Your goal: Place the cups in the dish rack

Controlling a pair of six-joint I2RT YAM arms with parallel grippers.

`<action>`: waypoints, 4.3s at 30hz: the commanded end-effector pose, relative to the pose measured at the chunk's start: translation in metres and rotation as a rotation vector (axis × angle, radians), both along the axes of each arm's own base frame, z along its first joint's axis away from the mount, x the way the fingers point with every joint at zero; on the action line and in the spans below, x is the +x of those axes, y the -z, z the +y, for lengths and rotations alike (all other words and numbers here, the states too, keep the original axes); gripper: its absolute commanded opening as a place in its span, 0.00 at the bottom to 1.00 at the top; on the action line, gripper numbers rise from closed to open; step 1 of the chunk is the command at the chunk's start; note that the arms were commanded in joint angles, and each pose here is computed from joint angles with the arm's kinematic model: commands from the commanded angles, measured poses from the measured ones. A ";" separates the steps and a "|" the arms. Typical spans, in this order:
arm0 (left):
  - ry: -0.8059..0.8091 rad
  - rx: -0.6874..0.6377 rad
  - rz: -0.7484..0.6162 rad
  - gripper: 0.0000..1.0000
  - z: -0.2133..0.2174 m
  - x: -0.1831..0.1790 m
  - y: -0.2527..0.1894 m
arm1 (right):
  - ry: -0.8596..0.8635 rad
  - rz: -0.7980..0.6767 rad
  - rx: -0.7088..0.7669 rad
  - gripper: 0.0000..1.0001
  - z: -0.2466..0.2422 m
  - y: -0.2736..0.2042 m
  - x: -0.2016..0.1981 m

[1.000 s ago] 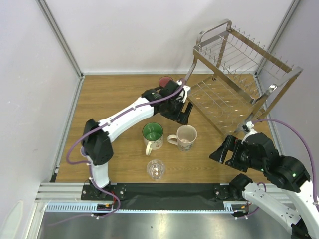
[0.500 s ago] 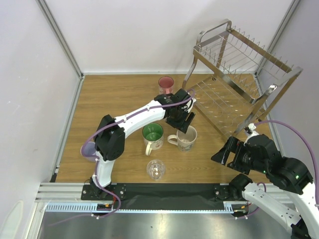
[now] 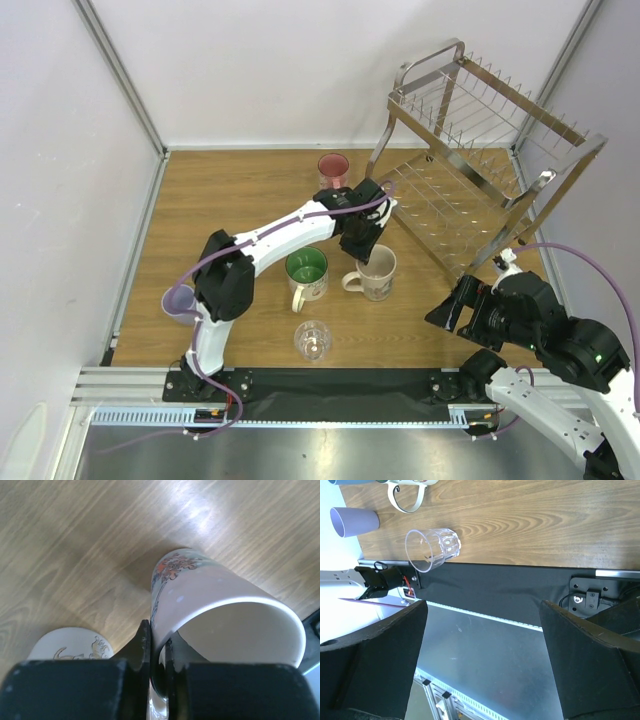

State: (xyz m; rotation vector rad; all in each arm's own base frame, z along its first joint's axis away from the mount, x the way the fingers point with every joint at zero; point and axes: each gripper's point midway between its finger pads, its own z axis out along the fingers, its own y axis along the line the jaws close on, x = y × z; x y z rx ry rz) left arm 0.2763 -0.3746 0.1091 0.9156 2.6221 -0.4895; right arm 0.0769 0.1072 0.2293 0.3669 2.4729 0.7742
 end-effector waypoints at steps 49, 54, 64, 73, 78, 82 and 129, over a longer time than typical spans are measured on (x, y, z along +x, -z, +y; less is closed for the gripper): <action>-0.485 -1.801 0.062 0.00 0.115 -0.091 -0.442 | -0.554 -0.799 0.774 0.66 0.203 -0.309 0.073; -0.483 -1.778 0.117 0.00 0.107 -0.090 -0.434 | -0.553 -0.809 0.771 0.53 0.203 -0.309 0.076; -0.484 -1.769 0.150 0.00 0.099 -0.091 -0.424 | -0.605 -0.806 0.829 0.44 0.212 -0.317 0.074; -0.478 -1.765 0.167 0.00 0.096 -0.091 -0.419 | -0.598 -0.777 0.847 0.17 0.217 -0.316 0.080; -0.464 -1.710 0.162 0.09 0.092 -0.093 -0.408 | -0.584 -0.799 0.810 0.00 0.215 -0.313 0.086; -0.542 -1.643 0.096 0.46 0.104 -0.086 -0.385 | -0.532 -0.823 0.718 0.00 0.202 -0.309 0.093; -0.528 -0.608 -0.356 0.88 0.205 -0.068 -0.223 | 0.427 -0.848 -0.591 0.00 -0.090 -0.267 0.440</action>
